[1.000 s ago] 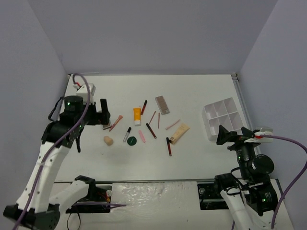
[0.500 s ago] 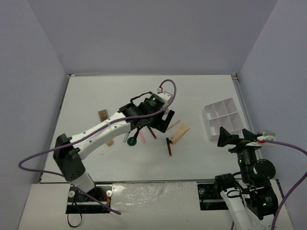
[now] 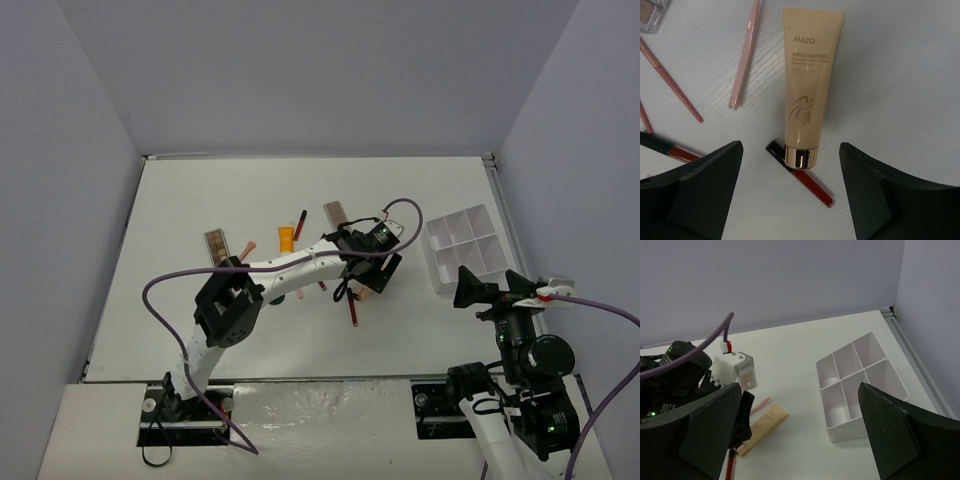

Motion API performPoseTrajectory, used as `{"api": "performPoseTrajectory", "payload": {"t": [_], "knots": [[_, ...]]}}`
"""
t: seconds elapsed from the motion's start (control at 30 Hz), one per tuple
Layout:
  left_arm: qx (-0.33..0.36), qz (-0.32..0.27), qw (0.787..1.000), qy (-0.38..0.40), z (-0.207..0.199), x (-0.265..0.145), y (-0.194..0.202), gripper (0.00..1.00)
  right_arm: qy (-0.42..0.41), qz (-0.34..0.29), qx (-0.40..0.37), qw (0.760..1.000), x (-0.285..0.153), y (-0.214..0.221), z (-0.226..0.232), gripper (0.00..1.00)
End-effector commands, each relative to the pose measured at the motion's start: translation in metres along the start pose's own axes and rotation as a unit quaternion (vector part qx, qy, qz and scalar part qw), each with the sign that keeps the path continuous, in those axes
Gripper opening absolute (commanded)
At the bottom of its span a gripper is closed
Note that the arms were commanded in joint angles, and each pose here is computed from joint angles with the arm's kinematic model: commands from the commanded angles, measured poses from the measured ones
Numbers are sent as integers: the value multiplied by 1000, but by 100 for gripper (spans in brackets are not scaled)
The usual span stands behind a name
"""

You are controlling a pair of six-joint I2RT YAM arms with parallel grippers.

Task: Organize the makeup

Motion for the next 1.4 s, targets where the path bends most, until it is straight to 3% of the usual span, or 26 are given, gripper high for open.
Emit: {"api": "performPoseTrajectory", "payload": {"t": [0.0,0.6,0.83,0.9,1.0,1.23,1.37], "knots": [[-19,-46,999,16,-14,-17,-30,69,10,-44,10,999,3,-22,-3,100],[-6,4,1000,9,-26,22,0,57,9,-44,9,999,3,-22,-3,100],[-1,12,1000,-4,-22,30,4,41,13,-48,9,999,2,-23,-5,100],[4,9,1000,-1,-23,28,1,29,14,-49,10,999,1,-23,-5,100],[14,-12,1000,11,-27,19,-11,13,17,-46,9,999,2,-26,-6,100],[44,-125,989,65,-42,-48,-55,1,23,-15,-4,1000,5,-66,-11,100],[78,-226,964,113,-55,-105,-78,0,-25,29,0,999,20,-88,6,100]]}}
Point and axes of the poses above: each gripper's point midway between its finger pads, its own x axis out along the fingers, its own z axis along the line the jaws close on, y = z × x, the point moved 1 cm from there along -x, back along the fingers, and after that the axes turned 15 degrees about -x, right-handed, at the moved point
